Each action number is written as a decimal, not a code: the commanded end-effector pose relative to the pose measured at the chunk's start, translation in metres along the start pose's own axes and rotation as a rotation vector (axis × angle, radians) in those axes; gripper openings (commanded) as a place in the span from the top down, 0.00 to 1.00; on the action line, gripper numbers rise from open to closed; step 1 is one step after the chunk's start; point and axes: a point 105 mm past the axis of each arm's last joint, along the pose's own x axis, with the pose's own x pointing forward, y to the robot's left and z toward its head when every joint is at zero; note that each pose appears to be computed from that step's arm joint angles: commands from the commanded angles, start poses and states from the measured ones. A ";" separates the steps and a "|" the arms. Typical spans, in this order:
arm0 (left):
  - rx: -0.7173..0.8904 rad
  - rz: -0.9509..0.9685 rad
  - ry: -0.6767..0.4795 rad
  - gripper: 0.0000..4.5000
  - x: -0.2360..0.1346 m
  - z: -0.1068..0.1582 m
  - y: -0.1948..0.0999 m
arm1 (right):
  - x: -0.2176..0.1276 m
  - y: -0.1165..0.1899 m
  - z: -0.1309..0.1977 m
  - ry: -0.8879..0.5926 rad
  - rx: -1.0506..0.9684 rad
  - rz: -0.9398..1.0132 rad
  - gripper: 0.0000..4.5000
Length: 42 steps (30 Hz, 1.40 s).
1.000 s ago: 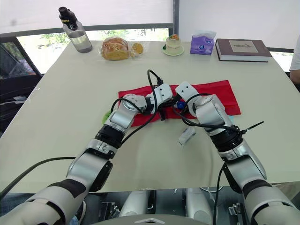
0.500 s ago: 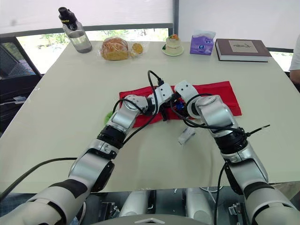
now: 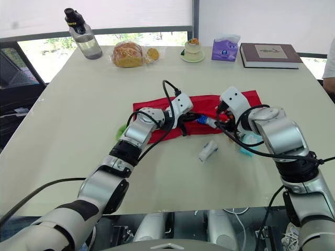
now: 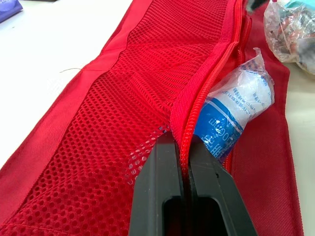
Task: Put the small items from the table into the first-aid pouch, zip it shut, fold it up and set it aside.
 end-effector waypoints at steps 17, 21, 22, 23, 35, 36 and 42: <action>0.044 -0.031 -0.028 1.00 0.000 0.012 -0.001 | 0.037 0.026 0.005 -0.045 -0.171 0.076 0.99; 0.042 -0.032 -0.029 1.00 0.001 0.013 -0.001 | 0.042 0.030 0.012 -0.062 -0.167 0.079 0.99; 0.042 -0.033 -0.029 1.00 0.001 0.013 -0.002 | 0.043 0.031 0.013 -0.067 -0.163 0.084 0.99; 0.043 -0.034 -0.029 1.00 0.001 0.013 -0.002 | 0.044 0.033 0.015 -0.075 -0.155 0.090 0.99; 0.051 -0.048 -0.031 1.00 0.003 0.015 -0.006 | 0.063 0.034 0.036 -0.131 -0.157 0.069 0.99; 0.050 -0.049 -0.031 1.00 0.003 0.014 -0.006 | 0.064 0.035 0.039 -0.141 -0.155 0.069 0.99; 0.045 -0.048 -0.033 1.00 0.004 0.013 -0.008 | 0.071 0.038 0.051 -0.208 -0.166 0.069 0.99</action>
